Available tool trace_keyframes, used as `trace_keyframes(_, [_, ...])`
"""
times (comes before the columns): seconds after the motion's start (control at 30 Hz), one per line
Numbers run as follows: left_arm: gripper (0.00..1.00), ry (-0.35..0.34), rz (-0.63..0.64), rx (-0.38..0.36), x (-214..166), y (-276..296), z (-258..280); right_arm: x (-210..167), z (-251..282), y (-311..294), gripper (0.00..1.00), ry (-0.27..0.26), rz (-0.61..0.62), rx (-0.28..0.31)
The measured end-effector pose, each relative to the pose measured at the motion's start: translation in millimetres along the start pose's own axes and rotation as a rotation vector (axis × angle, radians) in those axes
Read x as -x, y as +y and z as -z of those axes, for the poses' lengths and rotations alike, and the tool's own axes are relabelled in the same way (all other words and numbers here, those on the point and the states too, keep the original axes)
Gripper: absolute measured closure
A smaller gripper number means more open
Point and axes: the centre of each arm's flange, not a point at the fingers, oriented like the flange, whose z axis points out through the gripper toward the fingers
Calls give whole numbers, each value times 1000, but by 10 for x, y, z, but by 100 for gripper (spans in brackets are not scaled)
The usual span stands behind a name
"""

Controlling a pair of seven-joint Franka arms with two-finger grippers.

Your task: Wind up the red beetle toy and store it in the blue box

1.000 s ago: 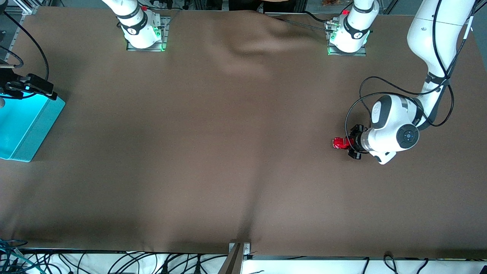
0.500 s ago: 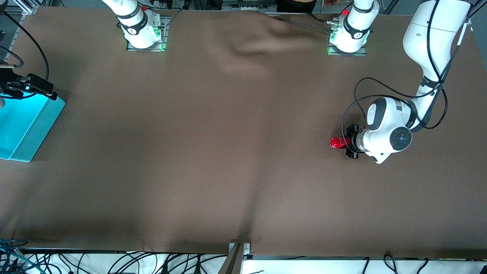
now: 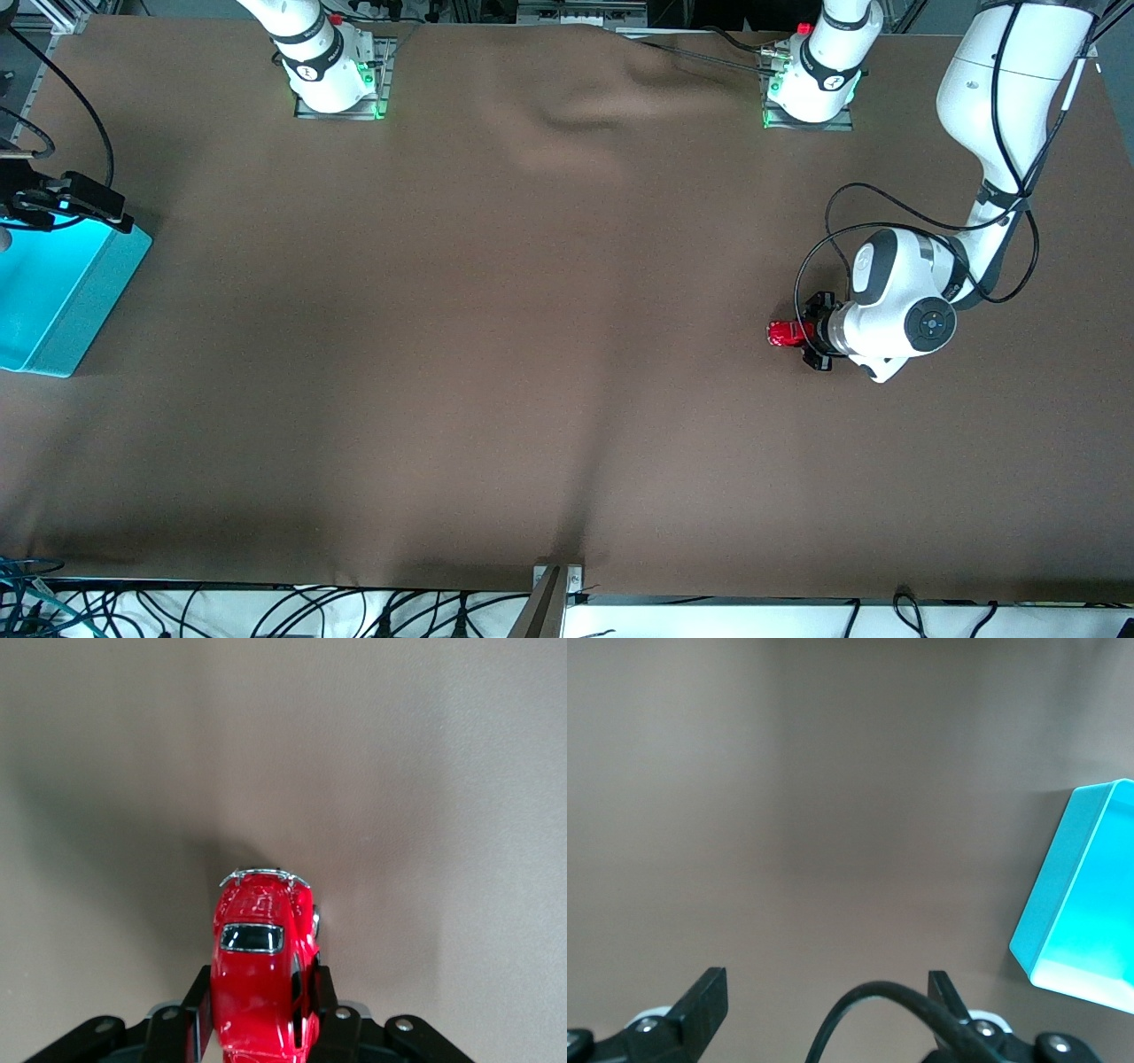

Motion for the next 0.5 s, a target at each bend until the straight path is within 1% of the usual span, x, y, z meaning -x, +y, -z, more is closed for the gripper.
trace_keyframes(0.2, [53,2,-21,-1,-37,1,2,0,0,0,0,0,0,0])
trace_keyframes(0.5, [53,1,-31,-1,-208,4,18,0,0,0,0,0,0,0])
